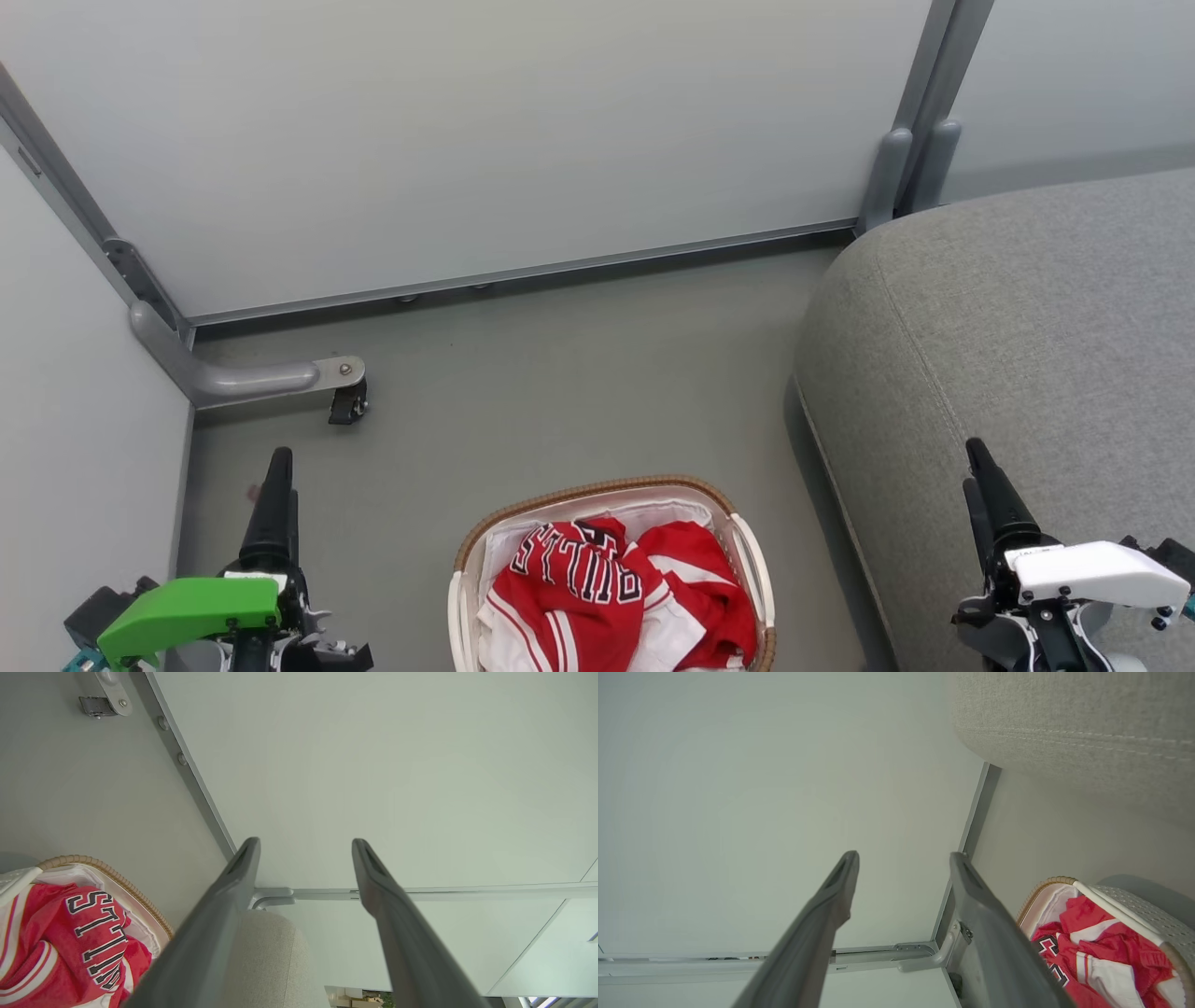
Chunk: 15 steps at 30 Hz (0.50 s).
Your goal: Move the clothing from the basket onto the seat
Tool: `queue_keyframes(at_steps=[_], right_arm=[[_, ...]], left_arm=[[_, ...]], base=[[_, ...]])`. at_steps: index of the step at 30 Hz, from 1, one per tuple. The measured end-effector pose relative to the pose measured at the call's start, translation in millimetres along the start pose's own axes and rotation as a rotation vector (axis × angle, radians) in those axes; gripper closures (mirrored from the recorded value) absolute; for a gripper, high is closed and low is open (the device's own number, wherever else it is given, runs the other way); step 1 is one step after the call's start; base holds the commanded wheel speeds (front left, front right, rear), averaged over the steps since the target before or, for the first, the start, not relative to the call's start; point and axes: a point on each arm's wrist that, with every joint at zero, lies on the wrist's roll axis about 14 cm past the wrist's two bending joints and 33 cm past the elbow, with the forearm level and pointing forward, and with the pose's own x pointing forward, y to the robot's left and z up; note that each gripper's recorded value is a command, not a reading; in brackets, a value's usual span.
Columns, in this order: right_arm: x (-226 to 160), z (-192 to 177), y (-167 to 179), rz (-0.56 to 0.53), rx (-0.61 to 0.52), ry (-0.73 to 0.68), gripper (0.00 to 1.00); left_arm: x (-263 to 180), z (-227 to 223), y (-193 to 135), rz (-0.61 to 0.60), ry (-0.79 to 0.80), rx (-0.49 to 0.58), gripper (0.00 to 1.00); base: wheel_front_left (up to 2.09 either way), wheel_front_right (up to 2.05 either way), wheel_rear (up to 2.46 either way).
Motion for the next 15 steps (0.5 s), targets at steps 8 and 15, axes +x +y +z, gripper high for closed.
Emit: queue_keyframes(at_steps=[8, 15], right_arm=[[2, 1, 12, 0.035, -0.194, -0.013, 0.00], [3, -6, 24, 0.080, -0.408, -0.001, 0.00]], left_arm=[[1, -4, -11, -0.035, -0.001, 0.160, 0.00], [2, -5, -16, -0.054, -0.007, 0.299, 0.00]], base=[[0.00, 0.00, 0.00], [0.00, 0.00, 0.00]])
